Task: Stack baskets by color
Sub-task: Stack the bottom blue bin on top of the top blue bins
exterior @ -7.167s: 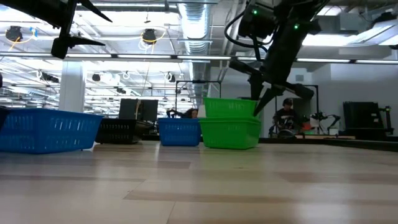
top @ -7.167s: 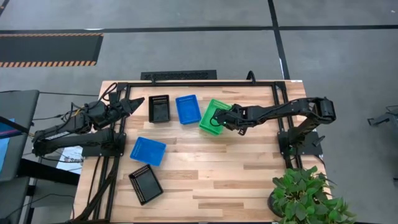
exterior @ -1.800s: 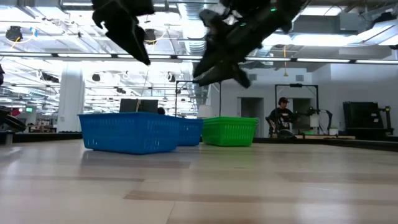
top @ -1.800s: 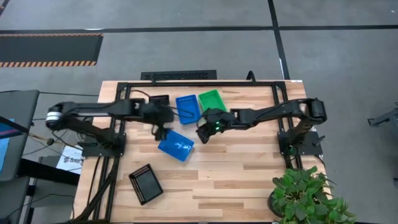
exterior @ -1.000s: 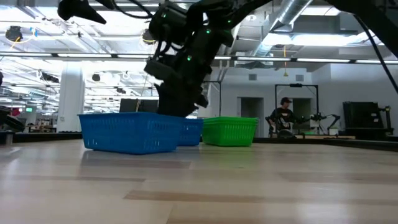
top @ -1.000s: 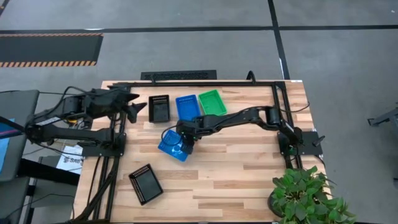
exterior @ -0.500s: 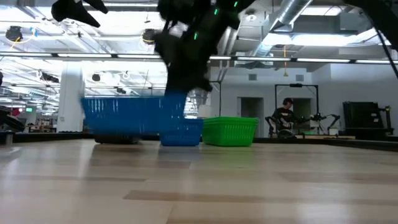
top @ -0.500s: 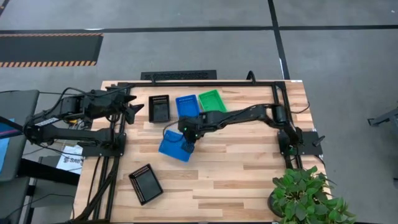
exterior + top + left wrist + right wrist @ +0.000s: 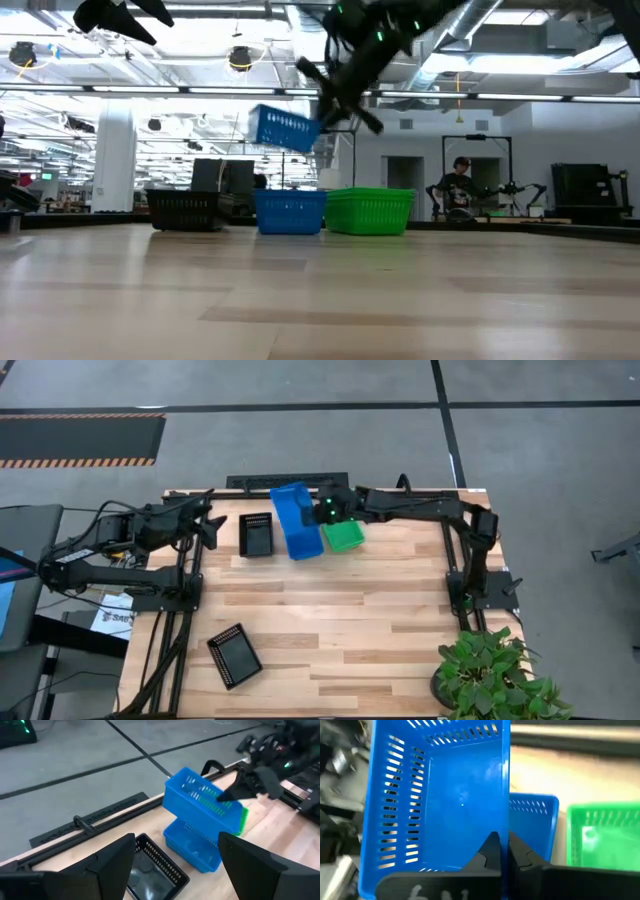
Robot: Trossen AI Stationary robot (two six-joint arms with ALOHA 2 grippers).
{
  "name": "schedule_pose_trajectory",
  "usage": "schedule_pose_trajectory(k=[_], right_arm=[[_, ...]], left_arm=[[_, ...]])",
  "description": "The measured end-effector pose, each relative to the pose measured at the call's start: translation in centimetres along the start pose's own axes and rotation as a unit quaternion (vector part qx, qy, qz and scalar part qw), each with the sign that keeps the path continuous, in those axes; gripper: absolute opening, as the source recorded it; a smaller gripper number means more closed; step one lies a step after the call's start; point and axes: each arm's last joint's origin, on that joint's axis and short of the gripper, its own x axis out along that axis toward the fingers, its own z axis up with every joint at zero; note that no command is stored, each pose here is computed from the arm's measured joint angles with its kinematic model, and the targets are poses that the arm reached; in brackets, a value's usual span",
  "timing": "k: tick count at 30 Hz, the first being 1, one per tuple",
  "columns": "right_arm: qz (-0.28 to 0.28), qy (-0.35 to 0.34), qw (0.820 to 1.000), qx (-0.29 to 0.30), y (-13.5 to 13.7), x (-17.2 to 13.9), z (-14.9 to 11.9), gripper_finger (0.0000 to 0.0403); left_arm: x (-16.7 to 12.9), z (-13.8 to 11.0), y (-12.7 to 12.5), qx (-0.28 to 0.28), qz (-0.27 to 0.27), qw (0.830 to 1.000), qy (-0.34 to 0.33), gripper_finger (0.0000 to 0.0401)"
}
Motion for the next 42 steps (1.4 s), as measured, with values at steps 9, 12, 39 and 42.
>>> schedule_pose_trajectory(k=[9, 12, 39, 42], right_arm=[[0.011, 0.025, 0.998, 0.048, -2.8, 1.9, -3.6, 0.0006], [-0.012, 0.013, 0.999, 0.042, -3.1, 2.0, -4.4, 0.0011], [-0.048, 0.031, 0.998, -0.004, -4.2, 2.4, -5.2, 0.0041], [-0.048, 0.032, 0.998, -0.008, -4.2, 2.4, -5.2, 0.005]], left_arm=[[0.0, 0.1, 0.1, -0.002, 0.015, 1.0, -0.009, 0.0274], [0.0, 0.1, 0.1, -0.01, 0.024, 1.0, -0.015, 0.0274], [0.0, 0.2, 0.3, -0.022, 0.053, 0.998, -0.033, 0.0274], [0.0, 0.2, 0.3, -0.023, 0.052, 0.998, -0.033, 0.0274]])
